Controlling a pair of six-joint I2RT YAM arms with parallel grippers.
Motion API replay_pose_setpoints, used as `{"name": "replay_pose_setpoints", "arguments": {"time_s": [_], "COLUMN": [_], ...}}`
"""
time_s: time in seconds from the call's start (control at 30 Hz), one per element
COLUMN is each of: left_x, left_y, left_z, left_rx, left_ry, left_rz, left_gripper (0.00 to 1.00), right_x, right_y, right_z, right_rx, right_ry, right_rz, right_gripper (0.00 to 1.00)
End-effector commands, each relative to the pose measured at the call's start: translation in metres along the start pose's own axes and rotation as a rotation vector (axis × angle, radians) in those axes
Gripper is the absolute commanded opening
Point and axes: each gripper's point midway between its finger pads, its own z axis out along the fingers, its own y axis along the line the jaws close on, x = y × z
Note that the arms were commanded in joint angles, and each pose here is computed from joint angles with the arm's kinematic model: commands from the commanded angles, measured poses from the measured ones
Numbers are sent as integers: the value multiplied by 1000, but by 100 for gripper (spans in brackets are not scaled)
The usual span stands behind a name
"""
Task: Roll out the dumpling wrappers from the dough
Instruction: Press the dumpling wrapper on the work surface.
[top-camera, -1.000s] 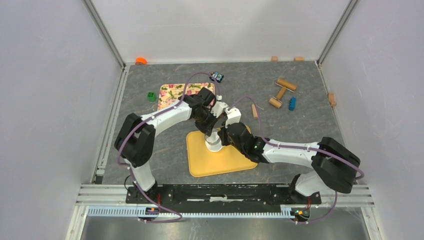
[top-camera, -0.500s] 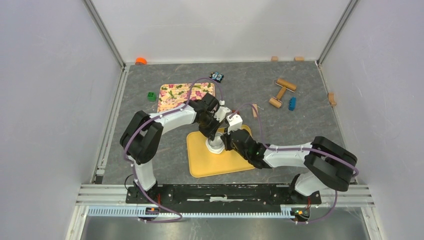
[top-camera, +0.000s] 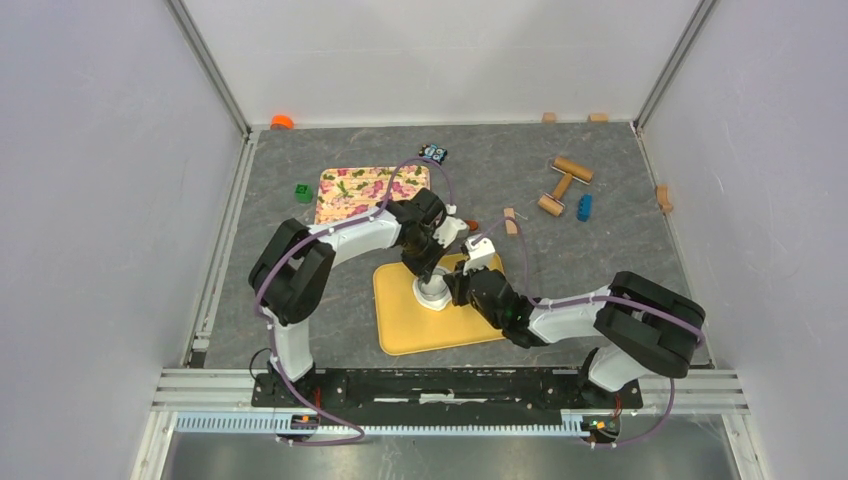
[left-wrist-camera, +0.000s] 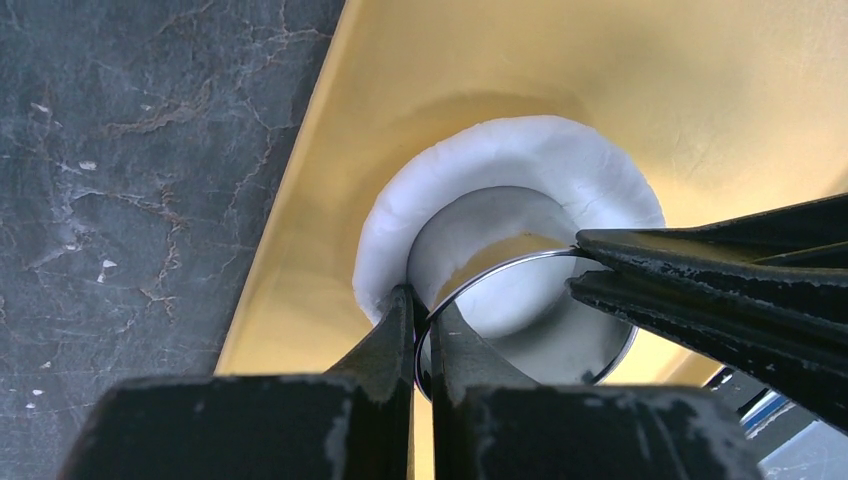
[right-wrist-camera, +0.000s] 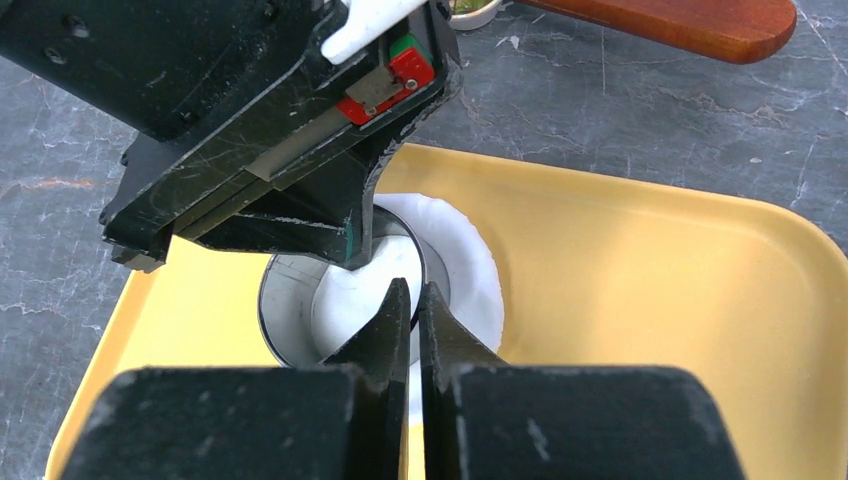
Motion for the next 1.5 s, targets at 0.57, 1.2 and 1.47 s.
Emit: {"name": "replay_pose_setpoints", "arguments": {"time_s": [0.57, 1.2, 1.47], "left_x": [-1, -42, -23], "left_y": [-55, -30, -21], "left_z": [-17, -48, -40], "left_rx": [205, 186, 171], "left_ry": [-2, -197, -132], "left_rz": [140, 54, 24], "left_gripper": [23, 40, 30], "right_x": [146, 54, 34], "right_y": [-112, -15, 7], "right_z": [-77, -28, -18], "right_rx": [380, 219, 173], "right_ry": [553, 359, 307], "right_rz": [-441, -393, -350], "right_gripper": [0, 0, 0]}}
